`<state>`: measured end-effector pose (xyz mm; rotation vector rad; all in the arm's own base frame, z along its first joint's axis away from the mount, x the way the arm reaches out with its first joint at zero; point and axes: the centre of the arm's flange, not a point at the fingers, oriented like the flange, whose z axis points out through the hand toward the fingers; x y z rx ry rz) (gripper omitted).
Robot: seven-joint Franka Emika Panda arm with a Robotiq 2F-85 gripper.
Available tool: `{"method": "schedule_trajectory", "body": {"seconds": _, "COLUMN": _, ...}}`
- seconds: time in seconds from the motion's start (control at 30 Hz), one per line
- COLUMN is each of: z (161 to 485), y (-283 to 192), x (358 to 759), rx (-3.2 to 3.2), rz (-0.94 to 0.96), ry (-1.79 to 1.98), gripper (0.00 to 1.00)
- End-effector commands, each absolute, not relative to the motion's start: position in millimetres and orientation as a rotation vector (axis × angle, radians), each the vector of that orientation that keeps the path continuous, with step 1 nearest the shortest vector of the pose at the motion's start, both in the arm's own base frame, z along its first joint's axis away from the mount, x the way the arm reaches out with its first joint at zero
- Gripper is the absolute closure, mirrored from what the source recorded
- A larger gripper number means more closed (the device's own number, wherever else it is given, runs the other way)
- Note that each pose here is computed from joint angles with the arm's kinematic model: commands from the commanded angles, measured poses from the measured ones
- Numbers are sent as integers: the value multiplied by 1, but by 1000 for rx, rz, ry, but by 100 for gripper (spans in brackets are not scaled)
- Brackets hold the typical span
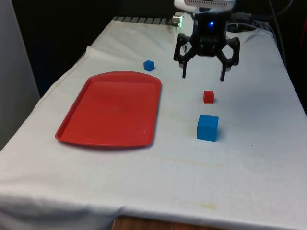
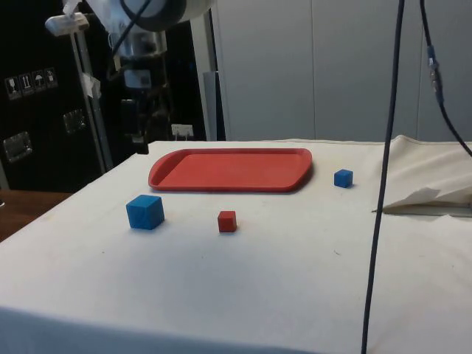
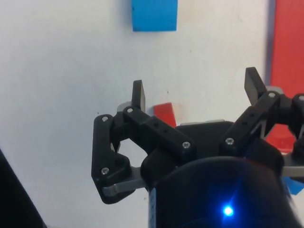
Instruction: Pick up the largest block and place it onto the tray.
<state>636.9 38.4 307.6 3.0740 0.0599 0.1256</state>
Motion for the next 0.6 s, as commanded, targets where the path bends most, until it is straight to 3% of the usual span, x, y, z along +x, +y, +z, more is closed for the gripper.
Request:
{"method": "schedule_trajectory", "body": {"seconds": 0.0, "z": 305, "y": 40, "x": 640, "rx": 3087, "rz": 139, "ry": 59, "gripper": 0}}
{"method": "schedule_trajectory", "body": {"seconds": 0.57, "z": 280, "y": 57, "x": 663, "rx": 3100, "rz": 161, "ry": 46, "gripper": 0}}
